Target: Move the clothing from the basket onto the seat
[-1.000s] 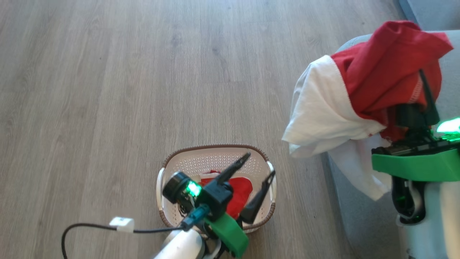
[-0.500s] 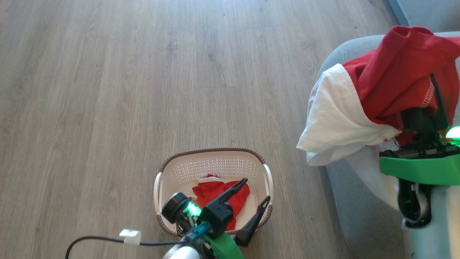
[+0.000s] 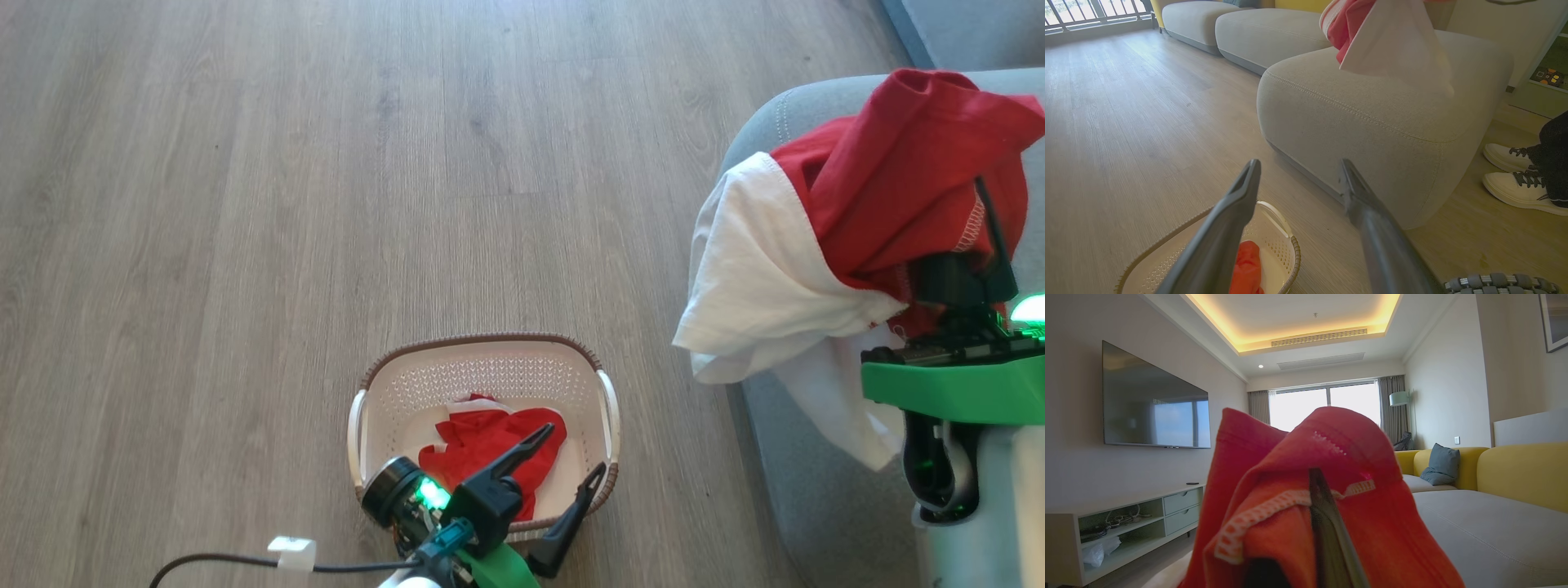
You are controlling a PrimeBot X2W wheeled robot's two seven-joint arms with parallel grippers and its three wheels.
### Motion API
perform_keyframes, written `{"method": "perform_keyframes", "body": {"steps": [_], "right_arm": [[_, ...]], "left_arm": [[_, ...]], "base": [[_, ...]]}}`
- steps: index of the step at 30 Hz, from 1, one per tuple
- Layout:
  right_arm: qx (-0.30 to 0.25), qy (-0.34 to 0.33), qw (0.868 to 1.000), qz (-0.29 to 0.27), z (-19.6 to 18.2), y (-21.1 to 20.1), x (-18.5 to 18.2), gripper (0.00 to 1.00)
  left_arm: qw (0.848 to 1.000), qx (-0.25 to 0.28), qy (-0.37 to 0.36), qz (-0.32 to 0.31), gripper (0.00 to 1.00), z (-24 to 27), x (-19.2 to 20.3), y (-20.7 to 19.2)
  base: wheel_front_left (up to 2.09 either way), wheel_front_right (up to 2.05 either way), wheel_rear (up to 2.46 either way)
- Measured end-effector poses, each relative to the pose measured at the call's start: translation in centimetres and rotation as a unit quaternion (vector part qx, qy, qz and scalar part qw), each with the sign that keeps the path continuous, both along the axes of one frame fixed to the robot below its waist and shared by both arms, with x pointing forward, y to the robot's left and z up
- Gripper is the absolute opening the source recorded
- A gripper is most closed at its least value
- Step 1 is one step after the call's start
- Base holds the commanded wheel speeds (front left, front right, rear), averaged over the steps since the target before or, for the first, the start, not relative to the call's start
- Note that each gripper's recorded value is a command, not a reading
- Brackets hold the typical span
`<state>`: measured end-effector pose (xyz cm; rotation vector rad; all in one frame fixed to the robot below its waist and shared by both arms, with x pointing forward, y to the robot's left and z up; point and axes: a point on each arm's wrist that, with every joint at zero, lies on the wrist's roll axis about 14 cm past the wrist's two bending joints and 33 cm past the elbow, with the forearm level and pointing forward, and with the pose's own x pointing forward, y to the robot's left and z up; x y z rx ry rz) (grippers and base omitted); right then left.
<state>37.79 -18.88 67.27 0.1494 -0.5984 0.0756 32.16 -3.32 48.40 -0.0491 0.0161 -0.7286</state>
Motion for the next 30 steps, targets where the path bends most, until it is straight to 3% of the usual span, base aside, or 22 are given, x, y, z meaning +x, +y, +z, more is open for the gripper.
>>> {"method": "perform_keyframes", "body": {"steps": [14, 30], "right_arm": [[0.000, 0.005, 1.000, -0.026, -0.3, -1.7, -0.7, 0.00], [-0.007, 0.011, 0.989, -0.145, -0.3, -8.9, -4.6, 0.00]], "left_arm": [[1.000, -0.002, 0.004, -0.008, 1.00, -0.2, 0.6, -0.7], [0.993, -0.016, 0.001, -0.115, 1.00, 0.2, 0.5, -7.1]], "base": [[0.00, 0.00, 0.00], [0.00, 0.00, 0.00]]}}
